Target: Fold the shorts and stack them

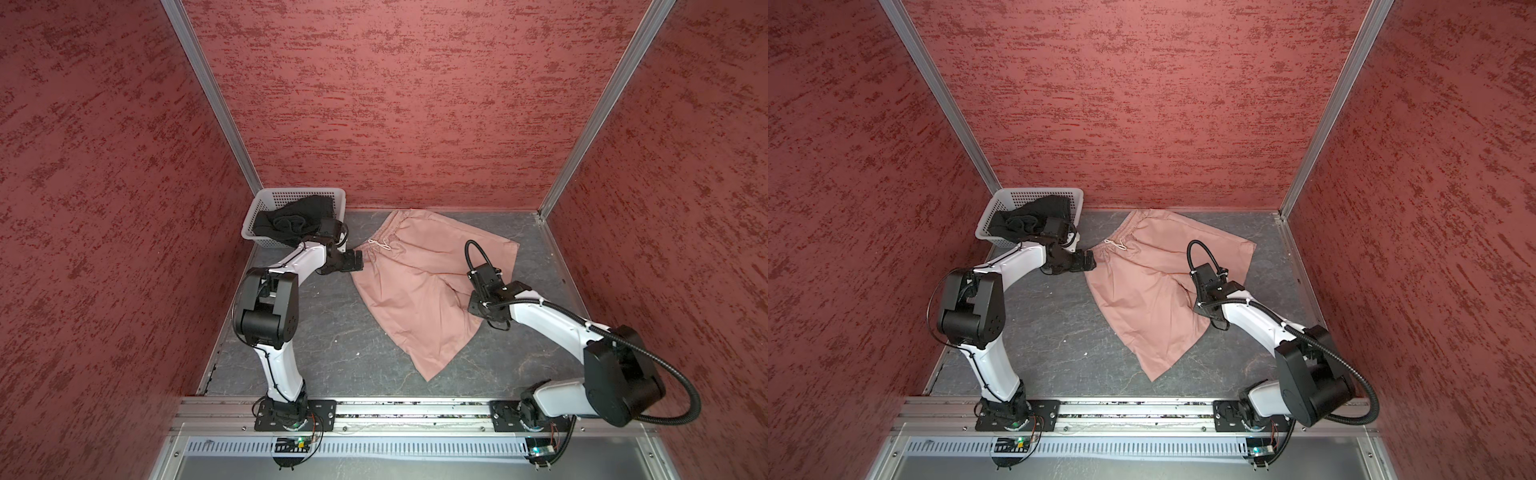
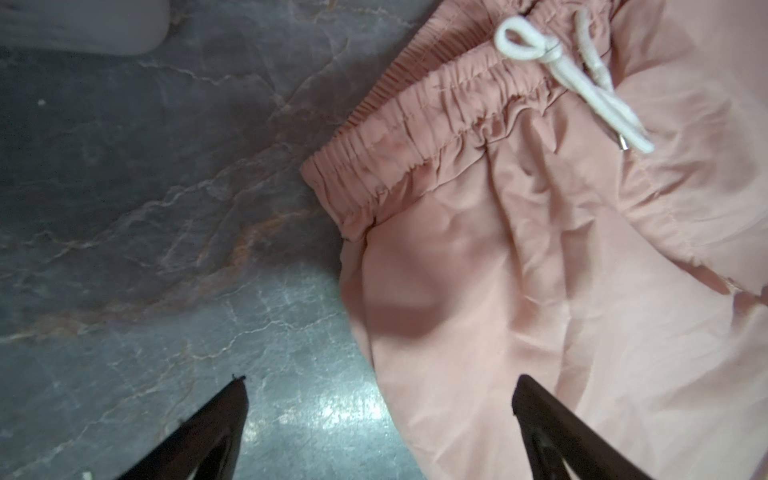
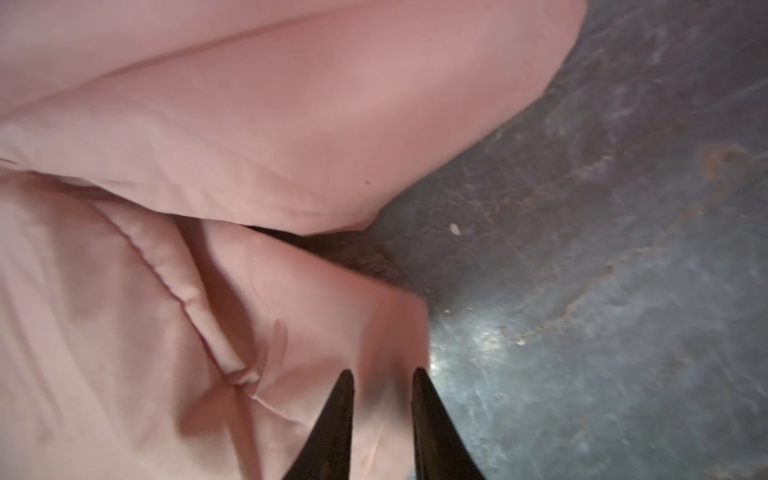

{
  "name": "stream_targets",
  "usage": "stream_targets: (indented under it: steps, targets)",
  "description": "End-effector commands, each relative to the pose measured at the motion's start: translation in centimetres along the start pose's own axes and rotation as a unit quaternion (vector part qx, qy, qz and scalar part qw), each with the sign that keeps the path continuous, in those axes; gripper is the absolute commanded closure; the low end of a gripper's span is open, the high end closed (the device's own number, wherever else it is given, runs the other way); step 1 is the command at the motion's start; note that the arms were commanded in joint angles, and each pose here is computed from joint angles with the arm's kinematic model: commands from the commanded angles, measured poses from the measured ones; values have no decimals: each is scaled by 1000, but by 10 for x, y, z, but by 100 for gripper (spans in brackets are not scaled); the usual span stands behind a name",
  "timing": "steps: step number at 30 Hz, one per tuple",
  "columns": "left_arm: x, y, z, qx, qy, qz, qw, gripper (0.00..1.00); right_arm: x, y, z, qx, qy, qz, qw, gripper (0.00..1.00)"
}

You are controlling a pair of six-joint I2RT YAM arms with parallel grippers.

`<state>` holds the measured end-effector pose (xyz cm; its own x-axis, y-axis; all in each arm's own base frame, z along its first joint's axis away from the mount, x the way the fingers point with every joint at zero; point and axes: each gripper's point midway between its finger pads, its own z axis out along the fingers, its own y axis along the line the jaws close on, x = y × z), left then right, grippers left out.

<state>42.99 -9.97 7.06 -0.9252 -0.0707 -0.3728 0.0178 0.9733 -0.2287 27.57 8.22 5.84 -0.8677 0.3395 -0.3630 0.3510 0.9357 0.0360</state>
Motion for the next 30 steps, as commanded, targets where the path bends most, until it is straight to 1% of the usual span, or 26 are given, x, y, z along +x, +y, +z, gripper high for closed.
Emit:
stream_targets:
  steps: [1,3,4,6,8,9,10,11,13,16,17,18,20,22,26,30]
  targets:
    - [-13,-9,-18,-7,-19,17,1000,0,3,-18,-10,46,18,-12,999,55]
    - [-22,-22,-23,11,-38,39,998,1,-9,-10,-23,22,-7,-9,1000,48]
    - [-29,-32,-28,28,-51,55,997,1,-19,-5,-31,4,-32,-4,999,44]
    - [-43,-56,-37,64,-74,84,992,0,-40,5,-44,-35,-81,6,996,41]
    - [-54,-88,-44,124,-88,122,981,1,-60,13,-50,-73,-121,17,990,40]
    - [-56,-108,-45,166,-83,144,972,1,-71,14,-51,-89,-138,22,986,40]
    - [-60,-122,-42,193,-79,161,965,1,-81,12,-48,-98,-151,31,983,40]
    - [-63,-129,-36,199,-77,170,962,1,-88,9,-44,-101,-158,39,981,40]
    - [-72,-136,-19,186,-70,178,964,1,-104,3,-34,-114,-163,55,978,40]
    - [-82,-124,8,141,-62,171,973,1,-125,-4,-22,-121,-175,68,975,39]
    - [-84,-117,16,122,-58,169,976,1,-132,-7,-16,-122,-177,72,974,37]
    - [-83,-112,24,110,-52,169,978,1,-139,-9,-10,-124,-176,76,974,34]
    - [-76,-105,38,96,-37,170,980,1,-146,-14,9,-121,-164,84,975,32]
    - [-69,-94,50,72,-24,157,985,1,-150,-20,26,-121,-155,94,976,31]
    - [-47,-72,59,55,2,114,992,1,-153,-26,55,-137,-133,113,975,30]
    - [-24,-54,60,55,20,69,996,1,-159,-13,78,-156,-107,111,976,29]
